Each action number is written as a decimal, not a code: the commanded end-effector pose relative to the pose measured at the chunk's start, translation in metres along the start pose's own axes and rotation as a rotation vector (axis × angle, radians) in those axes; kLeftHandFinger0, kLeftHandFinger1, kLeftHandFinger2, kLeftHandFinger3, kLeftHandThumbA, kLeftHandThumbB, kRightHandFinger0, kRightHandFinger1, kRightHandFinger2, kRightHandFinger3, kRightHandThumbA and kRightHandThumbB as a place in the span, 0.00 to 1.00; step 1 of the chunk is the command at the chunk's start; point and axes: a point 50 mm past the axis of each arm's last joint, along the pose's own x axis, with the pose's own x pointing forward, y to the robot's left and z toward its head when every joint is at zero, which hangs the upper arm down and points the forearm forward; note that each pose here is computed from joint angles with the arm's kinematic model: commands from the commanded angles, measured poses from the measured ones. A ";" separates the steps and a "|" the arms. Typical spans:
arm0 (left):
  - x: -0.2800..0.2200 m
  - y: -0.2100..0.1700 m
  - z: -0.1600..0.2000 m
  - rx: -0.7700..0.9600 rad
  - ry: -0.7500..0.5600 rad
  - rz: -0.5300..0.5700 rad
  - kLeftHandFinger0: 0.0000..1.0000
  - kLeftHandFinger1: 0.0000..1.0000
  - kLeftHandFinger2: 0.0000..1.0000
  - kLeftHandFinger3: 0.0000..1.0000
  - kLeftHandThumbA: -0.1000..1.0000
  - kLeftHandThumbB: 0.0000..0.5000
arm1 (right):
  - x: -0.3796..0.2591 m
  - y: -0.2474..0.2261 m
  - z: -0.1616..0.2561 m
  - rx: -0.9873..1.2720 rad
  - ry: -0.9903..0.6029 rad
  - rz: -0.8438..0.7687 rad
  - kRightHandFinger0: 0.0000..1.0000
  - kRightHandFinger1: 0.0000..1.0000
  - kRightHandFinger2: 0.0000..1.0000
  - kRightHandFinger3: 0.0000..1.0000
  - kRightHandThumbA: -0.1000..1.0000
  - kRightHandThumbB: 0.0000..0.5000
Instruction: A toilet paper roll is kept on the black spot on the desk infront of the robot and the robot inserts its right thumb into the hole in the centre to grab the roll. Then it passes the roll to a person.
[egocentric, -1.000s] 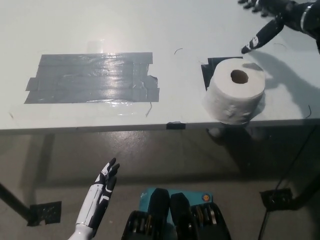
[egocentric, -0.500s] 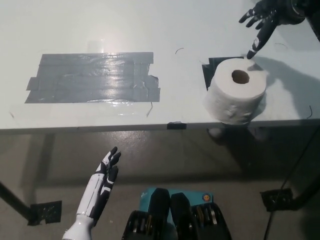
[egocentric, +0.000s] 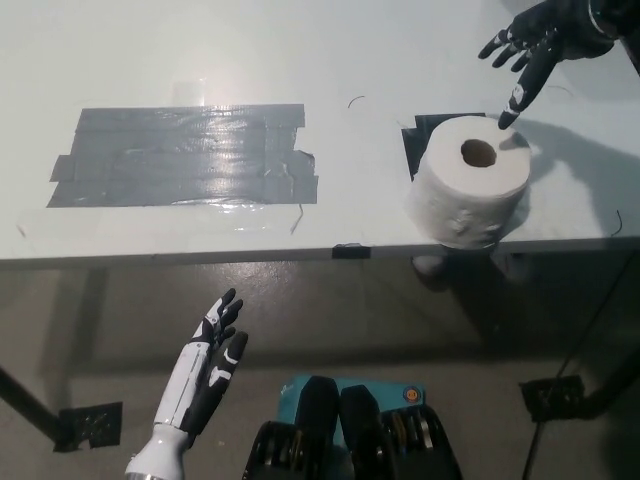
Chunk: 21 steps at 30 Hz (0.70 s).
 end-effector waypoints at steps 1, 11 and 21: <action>0.007 0.003 0.014 0.009 -0.061 0.005 1.00 1.00 1.00 1.00 0.95 0.17 | -0.022 -0.022 0.021 -0.066 -0.034 -0.045 1.00 1.00 1.00 1.00 1.00 0.85; 0.010 0.003 0.016 0.013 -0.072 0.006 1.00 1.00 1.00 1.00 0.94 0.16 | -0.008 -0.010 0.022 -0.016 -0.039 -0.067 1.00 1.00 1.00 1.00 1.00 0.88; 0.012 0.004 0.018 0.013 -0.072 0.002 1.00 1.00 1.00 1.00 0.95 0.16 | 0.000 -0.004 0.022 -0.012 -0.069 -0.113 1.00 1.00 1.00 1.00 1.00 0.92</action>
